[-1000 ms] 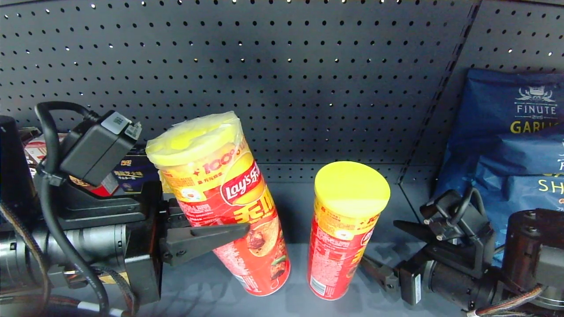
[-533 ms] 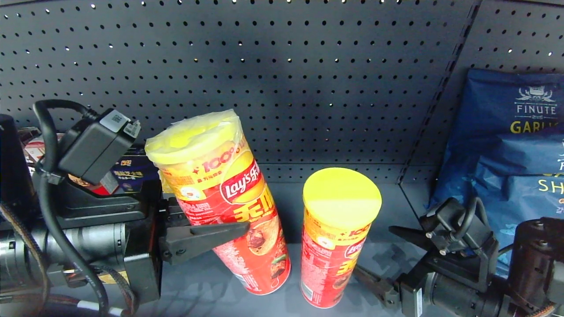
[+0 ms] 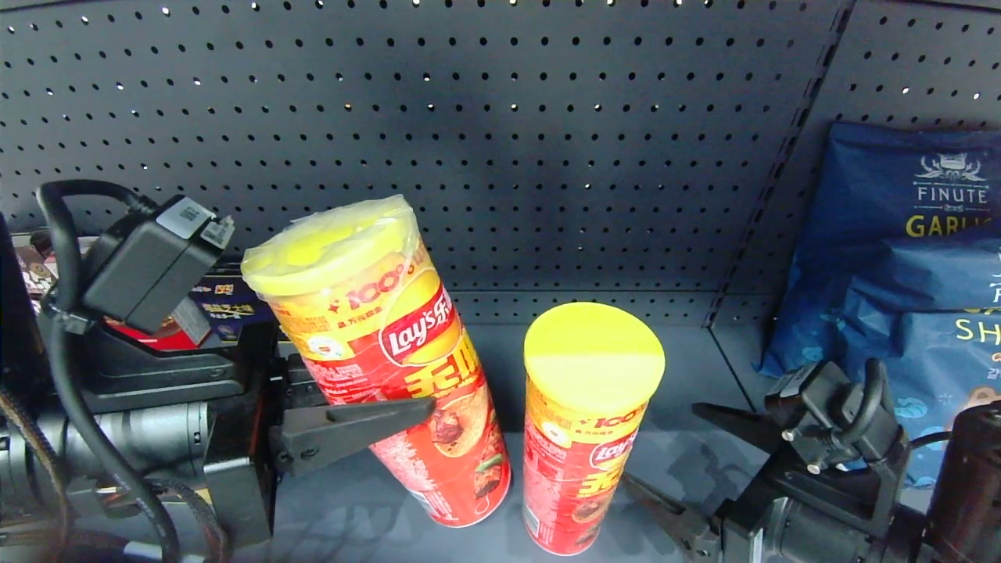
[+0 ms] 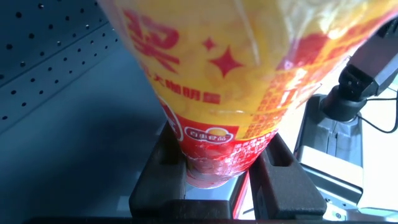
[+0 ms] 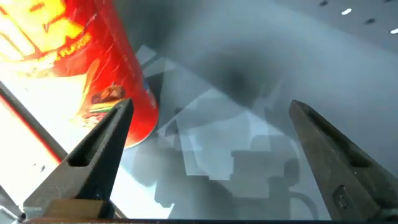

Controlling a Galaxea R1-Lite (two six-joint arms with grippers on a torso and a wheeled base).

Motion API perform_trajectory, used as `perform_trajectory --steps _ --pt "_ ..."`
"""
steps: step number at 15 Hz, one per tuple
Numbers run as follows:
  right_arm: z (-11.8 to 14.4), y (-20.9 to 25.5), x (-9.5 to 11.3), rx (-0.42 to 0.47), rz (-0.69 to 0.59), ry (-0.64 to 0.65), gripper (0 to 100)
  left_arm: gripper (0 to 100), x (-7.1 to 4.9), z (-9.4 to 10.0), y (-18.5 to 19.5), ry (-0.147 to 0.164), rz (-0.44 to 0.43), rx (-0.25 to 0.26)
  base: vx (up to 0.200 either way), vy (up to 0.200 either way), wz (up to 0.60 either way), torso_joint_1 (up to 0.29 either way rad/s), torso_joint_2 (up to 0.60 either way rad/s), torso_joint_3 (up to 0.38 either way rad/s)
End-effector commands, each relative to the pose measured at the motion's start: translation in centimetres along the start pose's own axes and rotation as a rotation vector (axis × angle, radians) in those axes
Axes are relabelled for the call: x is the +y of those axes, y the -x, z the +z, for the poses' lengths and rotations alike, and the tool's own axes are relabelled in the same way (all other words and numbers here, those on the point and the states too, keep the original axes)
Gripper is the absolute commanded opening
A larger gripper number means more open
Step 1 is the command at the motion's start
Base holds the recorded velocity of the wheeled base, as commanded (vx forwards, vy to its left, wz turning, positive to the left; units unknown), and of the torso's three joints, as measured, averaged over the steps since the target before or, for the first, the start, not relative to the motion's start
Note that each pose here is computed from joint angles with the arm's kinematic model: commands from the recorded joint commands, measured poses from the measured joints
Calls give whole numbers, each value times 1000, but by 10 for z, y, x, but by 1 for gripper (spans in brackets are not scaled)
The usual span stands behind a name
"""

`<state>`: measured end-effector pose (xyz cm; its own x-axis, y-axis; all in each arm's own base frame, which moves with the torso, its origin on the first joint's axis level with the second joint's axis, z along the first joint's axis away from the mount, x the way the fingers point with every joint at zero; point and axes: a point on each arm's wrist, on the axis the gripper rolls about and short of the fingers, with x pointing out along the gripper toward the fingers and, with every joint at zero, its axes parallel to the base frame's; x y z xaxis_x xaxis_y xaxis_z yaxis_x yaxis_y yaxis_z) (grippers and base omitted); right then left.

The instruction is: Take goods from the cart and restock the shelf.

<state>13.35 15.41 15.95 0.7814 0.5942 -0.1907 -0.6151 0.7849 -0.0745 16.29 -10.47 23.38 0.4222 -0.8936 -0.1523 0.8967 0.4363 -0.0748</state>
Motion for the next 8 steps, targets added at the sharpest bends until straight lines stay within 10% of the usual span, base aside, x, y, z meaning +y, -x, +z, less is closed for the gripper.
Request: perform_trajectory --steps 1,8 --pt "7 15 -13 -56 -50 -18 100 0 -2 1 6 -8 12 -14 0 0 0 0 0 0" --pt "28 50 -50 -206 -250 2 100 0 0 0 14 -7 49 -22 0 0 0 0 0 0"
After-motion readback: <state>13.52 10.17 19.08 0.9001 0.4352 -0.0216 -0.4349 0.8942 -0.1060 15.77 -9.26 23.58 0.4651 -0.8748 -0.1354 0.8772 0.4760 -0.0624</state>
